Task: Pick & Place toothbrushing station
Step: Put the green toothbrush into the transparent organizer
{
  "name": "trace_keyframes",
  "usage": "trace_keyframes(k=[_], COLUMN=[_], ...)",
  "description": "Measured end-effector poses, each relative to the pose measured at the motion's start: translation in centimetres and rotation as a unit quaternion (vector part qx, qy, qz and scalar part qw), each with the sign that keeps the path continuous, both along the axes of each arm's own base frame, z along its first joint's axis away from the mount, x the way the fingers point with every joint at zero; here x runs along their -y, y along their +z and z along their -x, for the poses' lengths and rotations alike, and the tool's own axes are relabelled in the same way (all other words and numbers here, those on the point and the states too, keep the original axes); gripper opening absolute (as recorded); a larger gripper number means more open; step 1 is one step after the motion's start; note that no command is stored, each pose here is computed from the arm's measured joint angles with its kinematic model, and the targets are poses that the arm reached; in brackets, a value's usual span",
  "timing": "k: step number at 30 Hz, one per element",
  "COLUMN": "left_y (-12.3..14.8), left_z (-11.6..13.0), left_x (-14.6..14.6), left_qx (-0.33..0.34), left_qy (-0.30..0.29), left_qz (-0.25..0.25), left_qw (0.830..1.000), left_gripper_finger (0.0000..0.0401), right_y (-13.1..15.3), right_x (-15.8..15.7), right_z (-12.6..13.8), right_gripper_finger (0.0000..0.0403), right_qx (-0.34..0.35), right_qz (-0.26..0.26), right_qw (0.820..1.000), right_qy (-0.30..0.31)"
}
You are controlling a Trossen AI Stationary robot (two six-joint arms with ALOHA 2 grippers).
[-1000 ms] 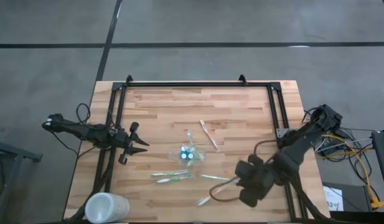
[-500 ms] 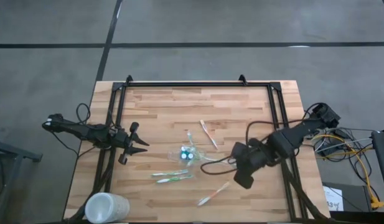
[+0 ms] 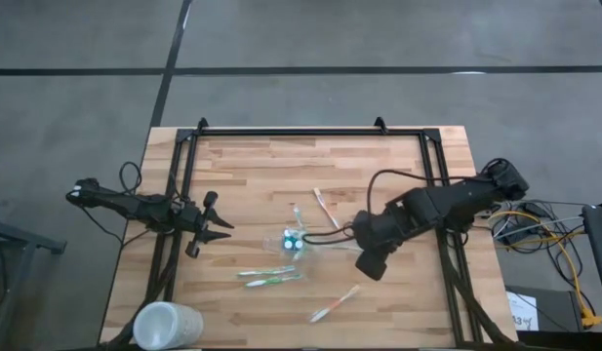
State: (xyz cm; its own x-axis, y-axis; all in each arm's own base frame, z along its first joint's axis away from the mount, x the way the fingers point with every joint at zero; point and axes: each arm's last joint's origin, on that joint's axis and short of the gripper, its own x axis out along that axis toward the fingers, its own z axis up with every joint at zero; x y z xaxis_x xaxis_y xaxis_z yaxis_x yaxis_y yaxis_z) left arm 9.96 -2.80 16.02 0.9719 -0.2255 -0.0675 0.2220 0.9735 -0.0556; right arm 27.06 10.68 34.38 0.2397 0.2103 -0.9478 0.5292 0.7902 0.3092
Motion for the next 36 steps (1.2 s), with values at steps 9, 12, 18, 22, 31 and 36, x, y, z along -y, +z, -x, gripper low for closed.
trace_keyframes(k=[9,12,18,22,31,36], left_y=[0.0,0.0,0.0,0.0,0.0,0.0], left_z=[0.0,0.0,0.0,0.0,0.0,0.0], left_x=[0.0,0.0,0.0,0.0,0.0,0.0], left_qx=[0.0,0.0,0.0,0.0,0.0,0.0], left_qy=[0.0,0.0,0.0,0.0,0.0,0.0], left_qz=[0.0,0.0,0.0,0.0,0.0,0.0], left_qw=[1.0,1.0,1.0,1.0,1.0,1.0], left_gripper_finger=[0.0108,0.0108,0.0108,0.0108,0.0108,0.0108], right_y=[-2.0,-2.2,-2.2,-2.1,-1.8,-1.8], right_x=[1.3,1.9,2.6,3.1,3.8,4.2], right_z=[-2.2,-2.7,-3.4,-3.8,-4.3,-4.4], right_gripper_finger=[0.0027,0.0027,0.0027,0.0027,0.0036,0.0052], right_qx=[-0.041,-0.037,-0.008,0.004,0.028,0.026], right_qz=[-0.019,-0.019,-0.015,-0.015,-0.023,-0.025], right_qw=[0.999,0.999,1.0,1.0,0.999,0.999], right_qy=[-0.001,-0.002,0.007,0.003,-0.016,-0.029])
